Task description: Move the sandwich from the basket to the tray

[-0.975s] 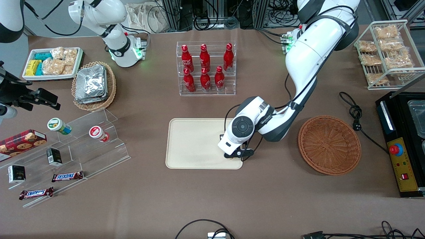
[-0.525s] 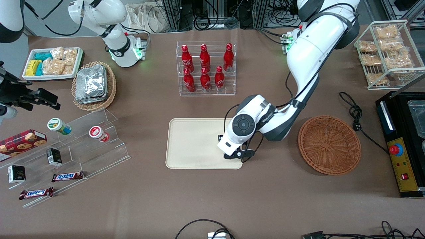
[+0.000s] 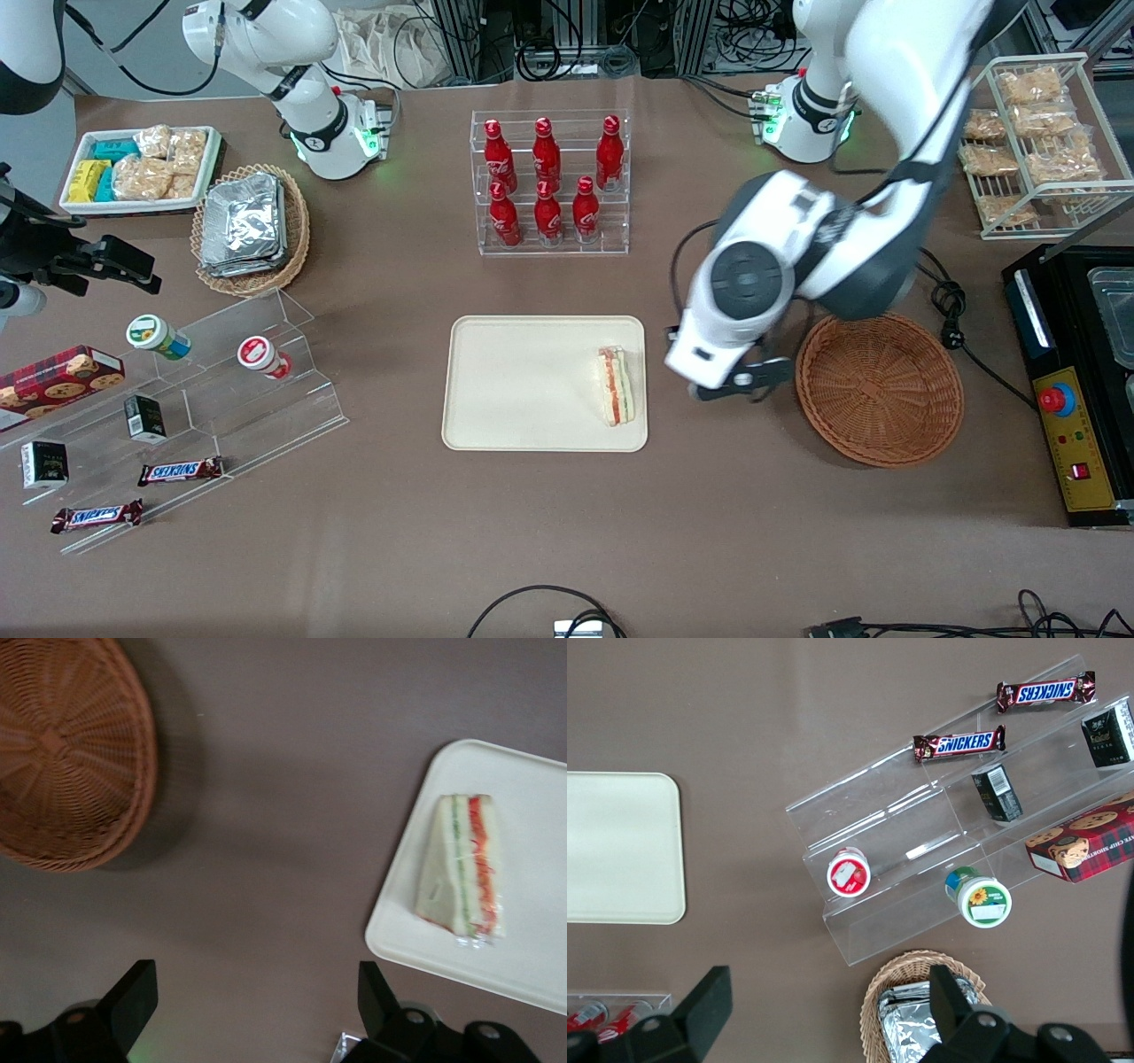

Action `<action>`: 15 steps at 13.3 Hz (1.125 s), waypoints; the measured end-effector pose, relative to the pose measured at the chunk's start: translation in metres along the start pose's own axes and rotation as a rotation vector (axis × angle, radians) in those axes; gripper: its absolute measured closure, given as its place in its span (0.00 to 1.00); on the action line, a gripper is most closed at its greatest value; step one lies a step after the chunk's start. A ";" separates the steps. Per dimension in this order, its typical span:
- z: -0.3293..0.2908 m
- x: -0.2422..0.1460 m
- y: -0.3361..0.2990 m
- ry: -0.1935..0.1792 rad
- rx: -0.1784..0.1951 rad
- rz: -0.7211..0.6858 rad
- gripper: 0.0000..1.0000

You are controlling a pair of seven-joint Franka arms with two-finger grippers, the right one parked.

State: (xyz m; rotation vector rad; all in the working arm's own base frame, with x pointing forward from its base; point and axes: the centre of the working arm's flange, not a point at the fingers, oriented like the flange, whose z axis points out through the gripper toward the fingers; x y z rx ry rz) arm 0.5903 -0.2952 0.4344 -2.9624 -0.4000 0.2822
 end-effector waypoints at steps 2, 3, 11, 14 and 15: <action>-0.010 -0.003 -0.038 0.001 -0.006 -0.051 0.00; -0.016 -0.006 -0.051 0.005 -0.014 -0.071 0.00; -0.037 0.039 -0.195 0.004 -0.083 0.070 0.00; -0.048 0.036 -0.239 0.025 -0.082 0.195 0.00; -0.051 0.033 -0.245 0.025 -0.077 0.237 0.00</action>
